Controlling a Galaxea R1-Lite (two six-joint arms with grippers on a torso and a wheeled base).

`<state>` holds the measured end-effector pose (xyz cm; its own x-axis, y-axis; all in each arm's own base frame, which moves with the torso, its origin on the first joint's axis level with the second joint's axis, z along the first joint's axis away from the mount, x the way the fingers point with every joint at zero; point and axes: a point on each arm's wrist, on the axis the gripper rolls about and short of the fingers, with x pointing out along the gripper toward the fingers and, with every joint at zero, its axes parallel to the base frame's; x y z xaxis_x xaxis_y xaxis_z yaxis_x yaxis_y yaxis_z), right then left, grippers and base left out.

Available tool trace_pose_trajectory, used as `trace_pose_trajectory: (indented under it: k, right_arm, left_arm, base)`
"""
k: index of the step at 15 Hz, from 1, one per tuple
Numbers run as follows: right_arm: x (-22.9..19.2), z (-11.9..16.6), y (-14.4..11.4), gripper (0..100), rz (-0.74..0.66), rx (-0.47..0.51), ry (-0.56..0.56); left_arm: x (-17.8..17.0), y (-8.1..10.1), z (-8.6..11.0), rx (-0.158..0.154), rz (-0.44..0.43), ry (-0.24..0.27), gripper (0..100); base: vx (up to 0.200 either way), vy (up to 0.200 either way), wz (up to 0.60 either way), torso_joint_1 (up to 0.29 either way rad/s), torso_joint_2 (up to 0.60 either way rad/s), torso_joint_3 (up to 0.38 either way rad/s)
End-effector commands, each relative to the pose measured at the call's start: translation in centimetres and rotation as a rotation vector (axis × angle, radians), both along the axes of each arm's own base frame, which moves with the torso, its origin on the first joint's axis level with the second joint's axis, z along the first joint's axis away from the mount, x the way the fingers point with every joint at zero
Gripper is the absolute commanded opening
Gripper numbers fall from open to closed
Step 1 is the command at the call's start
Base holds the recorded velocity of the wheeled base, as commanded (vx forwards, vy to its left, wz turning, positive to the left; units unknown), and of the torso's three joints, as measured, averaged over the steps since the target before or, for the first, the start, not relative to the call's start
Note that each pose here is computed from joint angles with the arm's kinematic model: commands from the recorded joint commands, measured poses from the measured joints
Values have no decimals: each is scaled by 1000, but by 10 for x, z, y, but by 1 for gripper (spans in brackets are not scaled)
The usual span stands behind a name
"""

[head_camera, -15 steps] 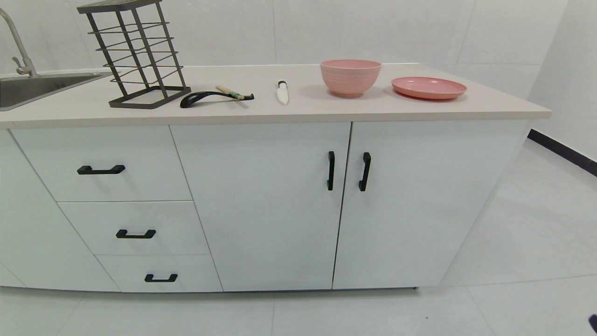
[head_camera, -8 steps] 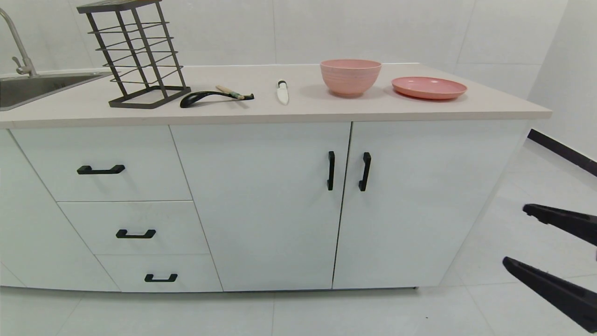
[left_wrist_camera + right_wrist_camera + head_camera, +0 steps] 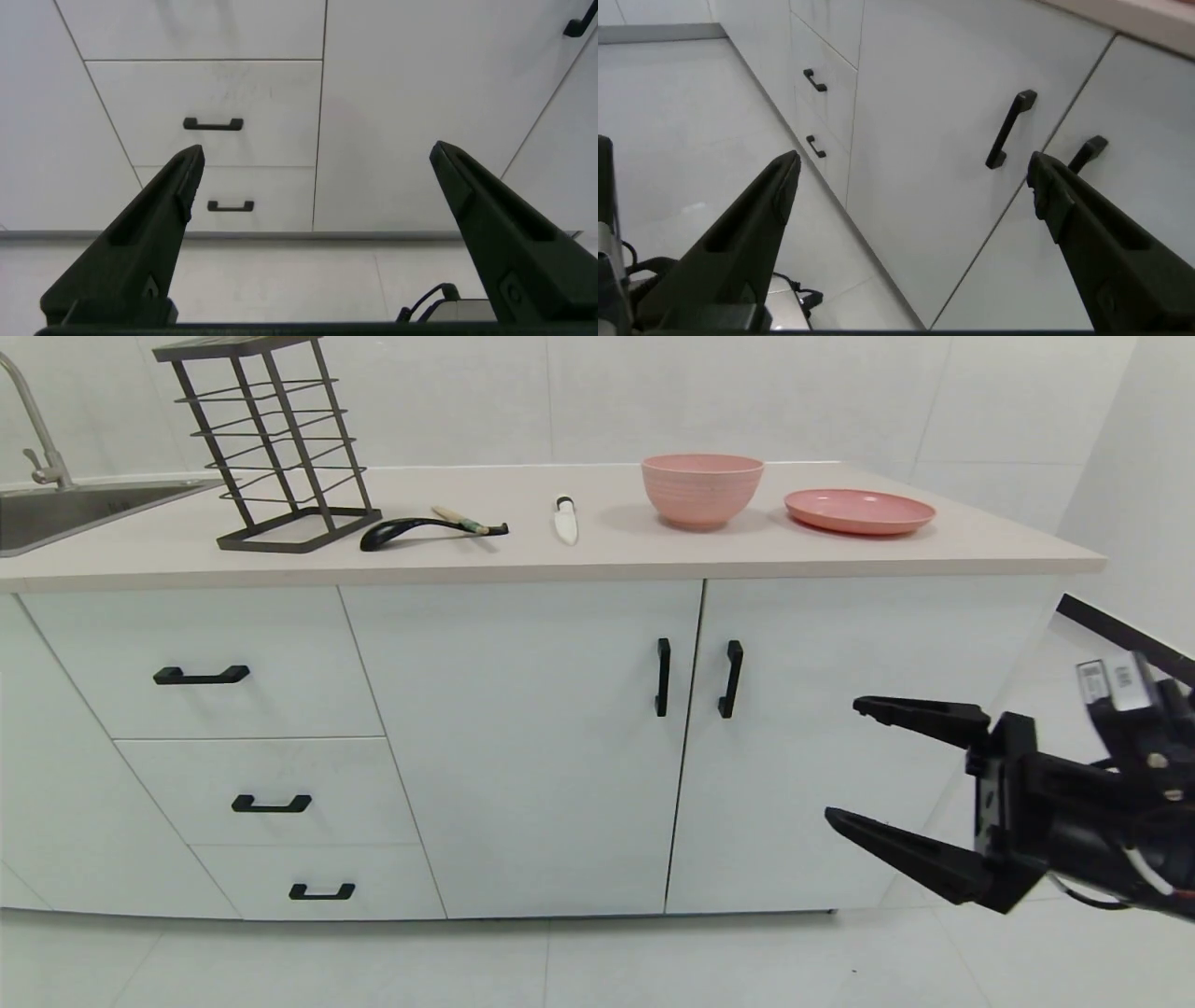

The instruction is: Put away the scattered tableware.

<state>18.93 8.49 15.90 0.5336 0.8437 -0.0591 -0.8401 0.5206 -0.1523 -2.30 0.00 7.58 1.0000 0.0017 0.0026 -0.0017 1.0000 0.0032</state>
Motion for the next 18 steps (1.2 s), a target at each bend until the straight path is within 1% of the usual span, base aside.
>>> trace_pose_trajectory:
  k: [1, 2, 3, 4, 5, 7, 8, 9, 10, 11, 12, 13, 14, 15, 16, 17, 18]
  right_arm:
    - [42, -40, 12, 100, 11, -41, 91]
    - [53, -46, 14, 100, 7, -43, 93]
    - [60, -48, 17, 100, 7, -42, 90]
    - [64, -48, 18, 100, 8, -40, 86]
    - [66, -48, 19, 100, 7, -39, 80]
    - [62, -52, 17, 100, 4, -46, 101]
    - [59, -55, 12, 100, -8, -50, 112]
    - [55, -58, 9, 100, -16, -53, 124]
    - [53, -59, 5, 100, -28, -53, 128]
    - [54, -59, 2, 100, -42, -52, 124]
    - [55, -58, 1, 100, -47, -50, 121]
    - [55, -59, 0, 100, -48, -52, 122]
    - [55, -59, -1, 100, -54, -51, 123]
    - [55, -58, -2, 100, -57, -50, 120]
    - [55, -56, -2, 100, -53, -48, 114]
    - [54, -56, -2, 100, -42, -47, 113]
    - [54, -56, -2, 100, -37, -48, 111]
  left_arm:
    - [0, 0, 0, 1, 0, 1, 100]
    - [0, 0, 0, -14, -2, -1, 100]
    - [0, 0, 0, -45, -10, -2, 100]
    - [0, 0, 1, -52, -10, -3, 100]
    - [0, 0, 1, -41, -10, -5, 100]
    - [0, 0, 1, -41, -7, -8, 100]
    - [-1, 0, 9, -44, -9, -56, 100]
    - [-12, -1, 47, -47, -19, -246, 100]
    - [-18, -2, 76, -37, -18, -296, 100]
    - [-16, -3, 84, -34, -43, -272, 100]
    - [-12, -3, 81, -32, -94, -228, 100]
    - [-7, -3, 82, -29, -121, -194, 100]
    - [5, -4, 87, 18, -159, -128, 100]
    - [17, -4, 95, 78, -190, -87, 100]
    - [27, -5, 105, 119, -231, -69, 100]
    - [38, -6, 113, 135, -284, -50, 100]
    - [48, -8, 121, 141, -338, -30, 100]
  base:
    - [0, 0, 0, 0, 0, 0]
    - [0, 0, 0, 0, 0, 0]
    - [0, 0, 0, 0, 0, 0]
    - [0, 0, 0, 0, 0, 0]
    - [0, 0, 0, 0, 0, 0]
    - [0, 0, 0, 0, 0, 0]
    - [0, 0, 0, 0, 0, 0]
    - [0, 0, 0, 0, 0, 0]
    - [0, 0, 0, 0, 0, 0]
    - [0, 0, 0, 0, 0, 0]
    - [0, 0, 0, 0, 0, 0]
    - [0, 0, 0, 0, 0, 0]
    - [0, 0, 0, 0, 0, 0]
    - [0, 0, 0, 0, 0, 0]
    - [0, 0, 0, 0, 0, 0]
    - [0, 0, 0, 0, 0, 0]
    - [0, 0, 0, 0, 0, 0]
